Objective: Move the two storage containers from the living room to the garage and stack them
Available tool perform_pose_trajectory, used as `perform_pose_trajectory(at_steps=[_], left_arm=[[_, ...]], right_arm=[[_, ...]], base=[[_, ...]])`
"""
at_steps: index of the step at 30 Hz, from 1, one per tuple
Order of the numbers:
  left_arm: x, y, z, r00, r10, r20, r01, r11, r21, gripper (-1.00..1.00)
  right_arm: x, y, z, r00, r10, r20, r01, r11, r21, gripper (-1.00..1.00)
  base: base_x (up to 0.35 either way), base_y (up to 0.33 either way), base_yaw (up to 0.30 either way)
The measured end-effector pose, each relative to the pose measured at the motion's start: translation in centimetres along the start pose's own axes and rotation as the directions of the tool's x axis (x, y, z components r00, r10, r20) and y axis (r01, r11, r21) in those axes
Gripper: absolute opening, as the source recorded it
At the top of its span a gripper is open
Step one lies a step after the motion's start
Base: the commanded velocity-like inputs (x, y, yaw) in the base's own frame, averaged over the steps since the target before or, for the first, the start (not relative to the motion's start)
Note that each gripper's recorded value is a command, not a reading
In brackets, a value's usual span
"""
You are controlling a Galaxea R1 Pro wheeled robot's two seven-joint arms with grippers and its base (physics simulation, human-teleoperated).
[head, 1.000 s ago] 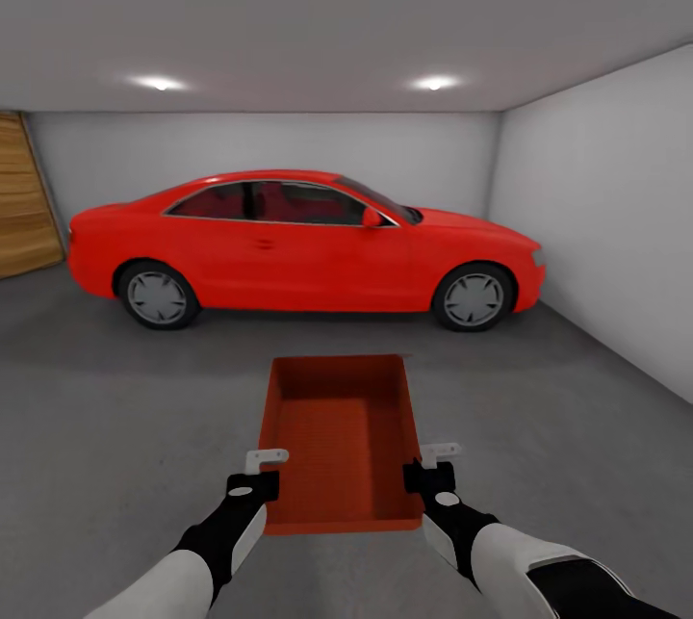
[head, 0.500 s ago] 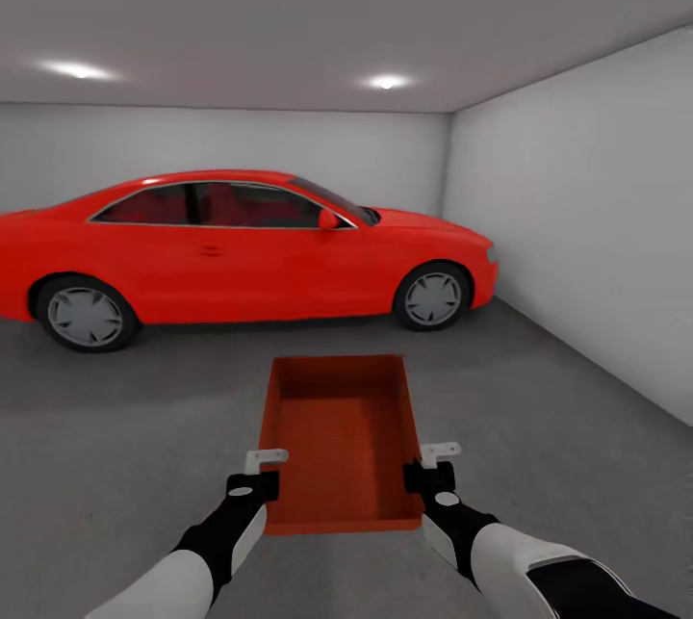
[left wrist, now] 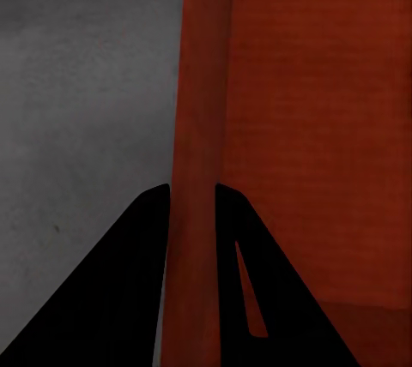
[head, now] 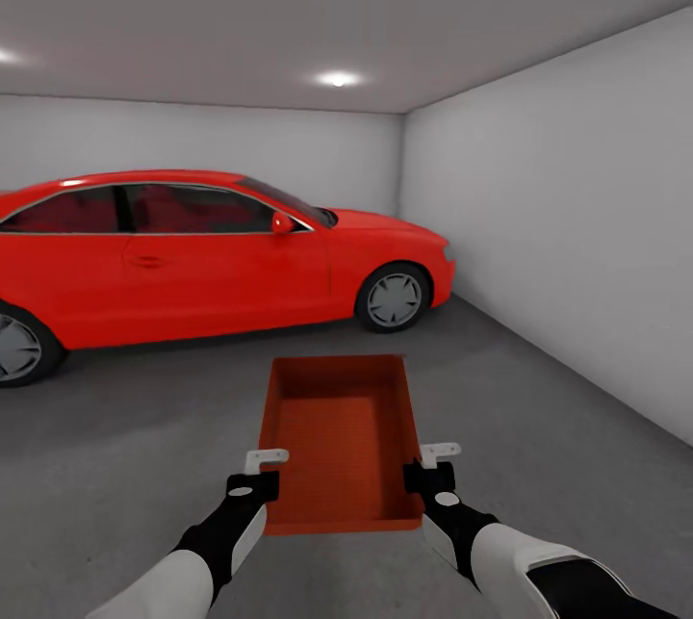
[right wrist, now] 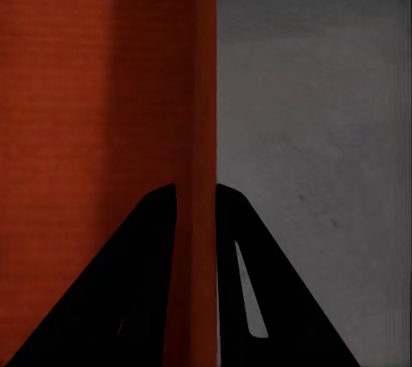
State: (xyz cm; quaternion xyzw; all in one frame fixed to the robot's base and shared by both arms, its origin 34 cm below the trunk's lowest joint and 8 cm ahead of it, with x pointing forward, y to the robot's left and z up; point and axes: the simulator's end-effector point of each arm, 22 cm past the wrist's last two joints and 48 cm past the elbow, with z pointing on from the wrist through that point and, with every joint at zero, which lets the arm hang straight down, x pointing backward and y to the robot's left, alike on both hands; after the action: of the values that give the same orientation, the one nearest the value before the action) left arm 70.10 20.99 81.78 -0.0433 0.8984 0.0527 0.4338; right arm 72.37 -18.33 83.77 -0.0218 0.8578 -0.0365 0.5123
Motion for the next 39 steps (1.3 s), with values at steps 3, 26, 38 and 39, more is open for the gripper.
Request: perform_pose_trajectory(at_steps=[3,26,38,39], left_arm=[[-0.01,-0.01,-0.01,1.0,0.0,0.0,0.0,1.0,-0.001,-1.0],[-0.02,-0.01,-0.02,1.0,0.0,0.0,0.0,1.0,-0.002,-1.0],[-0.01,-0.02,-0.02,1.0,0.0,0.0,0.0,1.0,-0.002,-1.0],[-0.02,-0.02,-0.02,1.0,0.0,0.0,0.0,1.0,-0.002,-1.0]], right_arm=[[0.0,-0.01,0.0,1.0,0.0,0.0,0.0,1.0,0.0,-1.0],[0.0,-0.01,0.0,1.0,0.0,0.0,0.0,1.0,0.001,-1.0],[0.0,-0.01,0.0,1.0,-0.001,0.0,0.001,1.0,0.001,-1.0],[0.0,-0.01,0.0,1.0,0.0,0.0,0.0,1.0,0.001,-1.0]], base=[[0.322,0.091,-0.281],[0.322,0.13,-0.281],[0.322,0.139,-0.281],[0.322,0.139,-0.281]])
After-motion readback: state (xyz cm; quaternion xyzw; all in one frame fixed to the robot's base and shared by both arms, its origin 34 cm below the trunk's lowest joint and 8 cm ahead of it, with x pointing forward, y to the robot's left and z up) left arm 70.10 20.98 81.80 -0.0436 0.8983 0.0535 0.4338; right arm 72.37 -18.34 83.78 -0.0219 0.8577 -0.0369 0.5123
